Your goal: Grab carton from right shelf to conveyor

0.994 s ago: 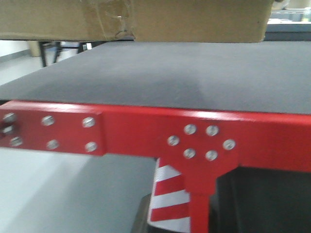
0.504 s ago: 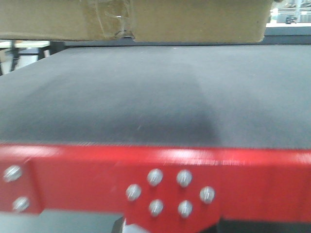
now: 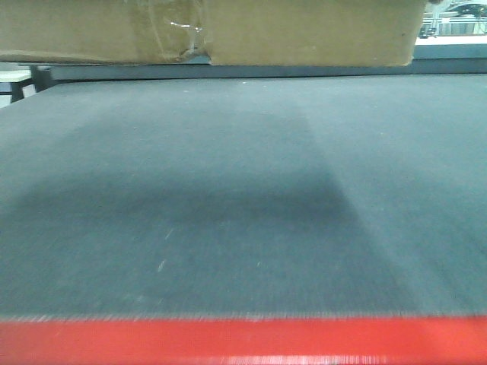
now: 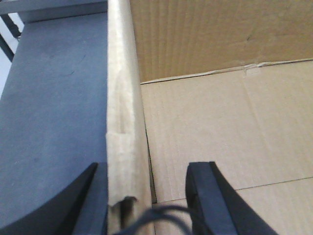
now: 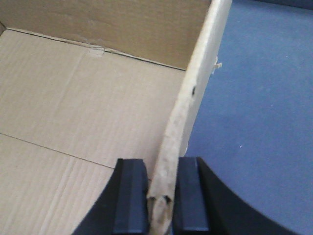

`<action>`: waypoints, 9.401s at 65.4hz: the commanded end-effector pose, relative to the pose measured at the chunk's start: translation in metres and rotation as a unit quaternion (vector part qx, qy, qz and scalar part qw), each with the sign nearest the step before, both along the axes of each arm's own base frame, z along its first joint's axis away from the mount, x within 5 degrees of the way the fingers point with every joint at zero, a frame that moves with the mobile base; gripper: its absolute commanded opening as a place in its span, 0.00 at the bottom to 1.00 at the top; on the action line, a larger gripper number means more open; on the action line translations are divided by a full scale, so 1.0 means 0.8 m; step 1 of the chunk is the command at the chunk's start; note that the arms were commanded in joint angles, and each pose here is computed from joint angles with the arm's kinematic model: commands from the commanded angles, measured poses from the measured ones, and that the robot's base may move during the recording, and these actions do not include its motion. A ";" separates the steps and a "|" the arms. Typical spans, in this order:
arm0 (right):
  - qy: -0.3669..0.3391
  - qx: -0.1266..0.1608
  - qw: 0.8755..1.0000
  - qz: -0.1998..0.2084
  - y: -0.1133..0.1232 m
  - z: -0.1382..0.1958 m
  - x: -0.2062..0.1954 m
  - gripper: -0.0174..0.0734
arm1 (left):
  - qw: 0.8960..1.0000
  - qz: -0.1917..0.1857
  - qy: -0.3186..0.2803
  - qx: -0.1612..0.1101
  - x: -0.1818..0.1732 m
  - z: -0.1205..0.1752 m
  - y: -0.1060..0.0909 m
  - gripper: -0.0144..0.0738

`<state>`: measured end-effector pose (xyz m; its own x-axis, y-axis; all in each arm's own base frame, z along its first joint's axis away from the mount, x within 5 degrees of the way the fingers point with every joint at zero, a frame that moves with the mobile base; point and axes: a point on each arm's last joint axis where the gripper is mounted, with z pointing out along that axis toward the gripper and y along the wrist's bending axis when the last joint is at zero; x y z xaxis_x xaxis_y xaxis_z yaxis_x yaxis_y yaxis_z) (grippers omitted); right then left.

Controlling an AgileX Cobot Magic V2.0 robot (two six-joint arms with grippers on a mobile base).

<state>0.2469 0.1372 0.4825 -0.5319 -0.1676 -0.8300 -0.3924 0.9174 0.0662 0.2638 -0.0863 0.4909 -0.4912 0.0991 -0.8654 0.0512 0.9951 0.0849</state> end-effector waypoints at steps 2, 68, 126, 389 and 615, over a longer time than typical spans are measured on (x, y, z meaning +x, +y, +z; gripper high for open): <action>-0.025 0.010 1.000 0.013 0.002 0.008 -0.002 0.12 | 0.999 -0.015 -0.036 0.013 -0.003 0.012 -0.001 0.15; -0.025 0.010 1.000 0.013 0.002 0.008 -0.002 0.12 | 0.999 -0.015 -0.036 0.013 -0.003 0.012 -0.001 0.15; 0.069 -0.048 0.996 0.009 0.031 -0.057 0.051 0.12 | 0.995 -0.023 0.098 0.010 0.045 -0.063 -0.032 0.15; -0.299 0.061 0.943 -0.132 -0.169 -0.215 -0.265 0.11 | 0.978 0.037 -0.201 -0.047 -0.254 -0.266 0.112 0.17; -0.307 0.031 0.931 -0.193 -0.170 -0.342 -0.238 0.11 | 0.966 0.044 -0.246 -0.060 -0.259 -0.359 0.112 0.17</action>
<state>0.0567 0.0014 0.2055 0.0011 0.0042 -1.0000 -0.0208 0.9998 0.0042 0.0568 0.0028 0.2014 -0.0382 -0.0410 -0.9984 -0.0477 0.9981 -0.0392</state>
